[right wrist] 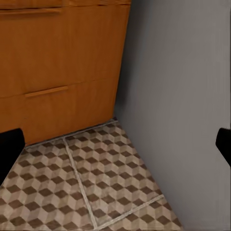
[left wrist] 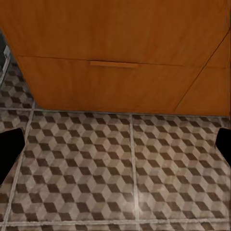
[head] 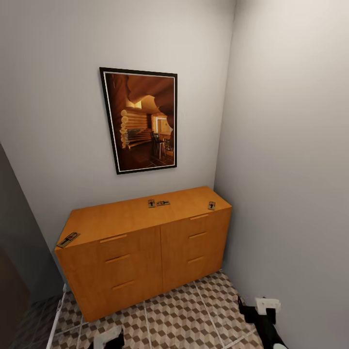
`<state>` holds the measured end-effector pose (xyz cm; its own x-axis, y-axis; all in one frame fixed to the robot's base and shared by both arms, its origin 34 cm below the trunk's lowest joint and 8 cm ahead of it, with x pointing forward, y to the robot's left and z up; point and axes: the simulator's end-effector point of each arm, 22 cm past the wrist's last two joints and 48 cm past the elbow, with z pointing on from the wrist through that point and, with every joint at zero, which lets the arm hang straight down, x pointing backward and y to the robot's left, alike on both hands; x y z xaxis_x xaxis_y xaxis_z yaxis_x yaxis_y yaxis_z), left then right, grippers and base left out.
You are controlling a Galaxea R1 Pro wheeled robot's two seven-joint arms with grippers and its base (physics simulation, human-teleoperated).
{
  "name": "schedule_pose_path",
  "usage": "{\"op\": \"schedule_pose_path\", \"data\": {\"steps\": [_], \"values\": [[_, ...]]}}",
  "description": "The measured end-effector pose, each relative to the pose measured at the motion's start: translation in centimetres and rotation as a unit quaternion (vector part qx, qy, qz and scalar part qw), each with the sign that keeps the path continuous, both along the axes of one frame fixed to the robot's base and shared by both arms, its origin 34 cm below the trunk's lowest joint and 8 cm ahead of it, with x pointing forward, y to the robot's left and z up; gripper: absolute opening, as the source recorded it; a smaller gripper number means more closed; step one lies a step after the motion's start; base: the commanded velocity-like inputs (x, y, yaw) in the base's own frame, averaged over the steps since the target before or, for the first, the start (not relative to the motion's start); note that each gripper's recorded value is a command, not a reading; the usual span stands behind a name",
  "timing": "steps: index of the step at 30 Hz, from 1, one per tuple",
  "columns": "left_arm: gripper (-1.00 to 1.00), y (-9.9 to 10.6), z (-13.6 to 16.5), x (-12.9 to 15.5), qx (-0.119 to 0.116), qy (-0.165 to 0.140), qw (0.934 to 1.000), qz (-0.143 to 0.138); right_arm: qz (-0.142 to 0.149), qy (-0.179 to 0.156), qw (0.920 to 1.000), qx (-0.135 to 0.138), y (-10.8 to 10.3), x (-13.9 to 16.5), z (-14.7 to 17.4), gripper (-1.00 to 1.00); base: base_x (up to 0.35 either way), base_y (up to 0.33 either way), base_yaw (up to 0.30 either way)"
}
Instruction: Take the four mousetraps from the cabinet in the bathroom and place them on the bathroom floor. Make sure all four end up on the same floor surface, and ensure that at least two of them are either under or directly next to the same bathroom sink.
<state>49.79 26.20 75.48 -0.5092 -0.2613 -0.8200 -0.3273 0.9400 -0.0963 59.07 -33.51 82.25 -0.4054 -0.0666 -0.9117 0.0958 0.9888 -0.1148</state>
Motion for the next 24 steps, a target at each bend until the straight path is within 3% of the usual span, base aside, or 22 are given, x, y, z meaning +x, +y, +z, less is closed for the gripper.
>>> {"op": "schedule_pose_path", "data": {"steps": [6,13,24], "values": [[1.00,1.3,5.9,6.9,-0.004,-0.028,0.9996,-0.005,-0.032,-0.035,0.9989,-0.006,-2.5,5.8,6.8,1.00,0.000,0.000,0.000],[1.00,1.8,13.5,12.2,-0.012,-0.058,0.9981,-0.014,-0.058,-0.077,0.9953,0.005,-3.8,9.5,14.5,1.00,0.000,0.000,0.000],[1.00,2.4,24.8,17.5,-0.013,-0.121,0.9922,-0.029,-0.030,-0.119,0.9924,0.001,-1.1,12.3,24.8,1.00,0.000,0.000,0.000]]}}
